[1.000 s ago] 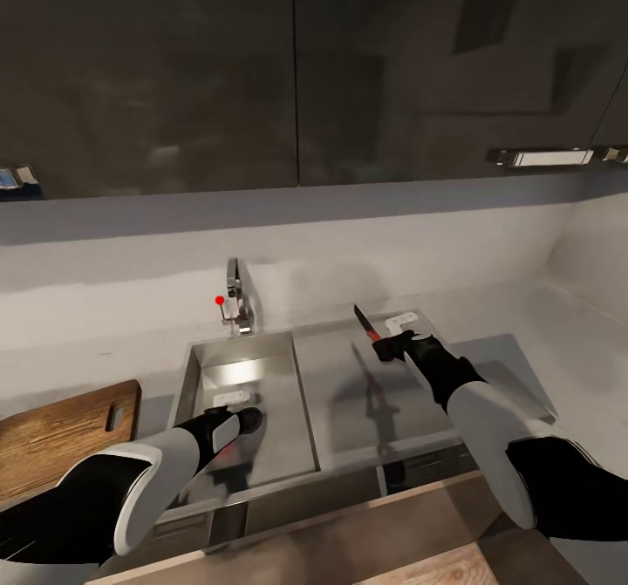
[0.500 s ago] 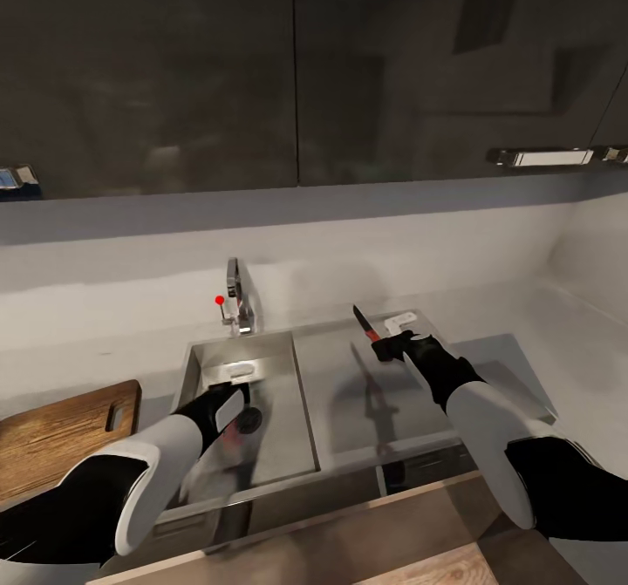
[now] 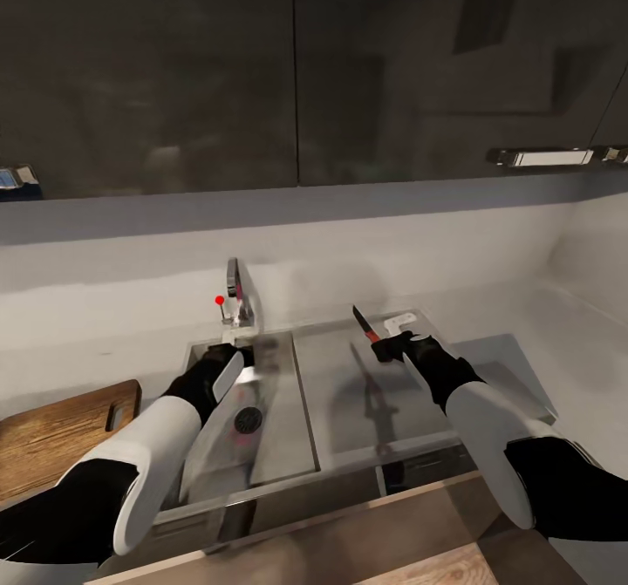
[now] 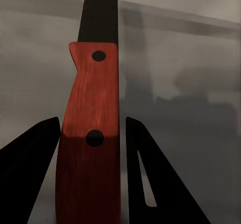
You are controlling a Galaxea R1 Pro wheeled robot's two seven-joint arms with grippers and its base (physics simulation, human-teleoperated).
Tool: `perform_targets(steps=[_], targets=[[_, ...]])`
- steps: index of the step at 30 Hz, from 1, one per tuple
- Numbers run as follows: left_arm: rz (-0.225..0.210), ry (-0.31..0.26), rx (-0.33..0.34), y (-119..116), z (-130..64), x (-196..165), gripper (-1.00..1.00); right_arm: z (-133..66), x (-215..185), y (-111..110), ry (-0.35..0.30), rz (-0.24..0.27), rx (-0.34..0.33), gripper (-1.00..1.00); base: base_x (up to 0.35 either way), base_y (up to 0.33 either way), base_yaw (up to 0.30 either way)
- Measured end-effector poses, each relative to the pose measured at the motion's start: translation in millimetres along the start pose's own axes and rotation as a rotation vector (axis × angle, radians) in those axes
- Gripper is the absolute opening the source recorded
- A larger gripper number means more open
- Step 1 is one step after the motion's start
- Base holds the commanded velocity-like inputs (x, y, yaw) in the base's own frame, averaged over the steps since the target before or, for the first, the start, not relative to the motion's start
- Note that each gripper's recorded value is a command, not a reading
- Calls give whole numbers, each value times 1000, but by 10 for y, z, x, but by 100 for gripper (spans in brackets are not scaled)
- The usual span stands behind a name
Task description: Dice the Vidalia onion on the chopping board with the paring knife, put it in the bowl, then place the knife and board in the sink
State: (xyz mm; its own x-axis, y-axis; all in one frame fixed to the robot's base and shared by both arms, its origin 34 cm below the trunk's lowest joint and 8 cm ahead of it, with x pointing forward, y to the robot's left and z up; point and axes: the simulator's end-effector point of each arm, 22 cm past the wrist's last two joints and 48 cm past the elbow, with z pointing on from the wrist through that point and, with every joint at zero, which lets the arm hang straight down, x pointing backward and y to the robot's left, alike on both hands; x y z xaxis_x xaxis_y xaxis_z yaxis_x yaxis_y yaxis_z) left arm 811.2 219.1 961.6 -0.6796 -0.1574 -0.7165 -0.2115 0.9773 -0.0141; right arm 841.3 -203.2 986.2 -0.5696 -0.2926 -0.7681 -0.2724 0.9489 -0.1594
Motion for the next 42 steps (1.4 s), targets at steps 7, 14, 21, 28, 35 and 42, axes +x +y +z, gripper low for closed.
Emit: perform_targets(steps=[7, 14, 21, 28, 35, 42], targets=[[-2, -20, 10, -24, -75, -146, -100, -23, -24, 7, -6, -1, -1, -100, 0, 0, 0], [-7, -48, 16, -36, -154, -286, -100, -67, -74, 10, -13, -2, 0, -100, 0, 49, 0], [-11, -67, 19, -39, -221, -380, -100, -117, -135, -2, -24, -3, 2, -100, 0, 237, 0], [-12, -76, 20, -40, -275, -430, -100, -168, -194, -24, -34, -5, 7, -100, -1, 172, 0], [-13, -87, 22, -41, -327, -488, -100, -214, -254, -36, -45, -7, 10, -100, -133, 96, 0], [-14, -98, 24, -42, -382, -544, -100, -263, -316, -41, -55, -8, 12, -100, -302, 9, 0]])
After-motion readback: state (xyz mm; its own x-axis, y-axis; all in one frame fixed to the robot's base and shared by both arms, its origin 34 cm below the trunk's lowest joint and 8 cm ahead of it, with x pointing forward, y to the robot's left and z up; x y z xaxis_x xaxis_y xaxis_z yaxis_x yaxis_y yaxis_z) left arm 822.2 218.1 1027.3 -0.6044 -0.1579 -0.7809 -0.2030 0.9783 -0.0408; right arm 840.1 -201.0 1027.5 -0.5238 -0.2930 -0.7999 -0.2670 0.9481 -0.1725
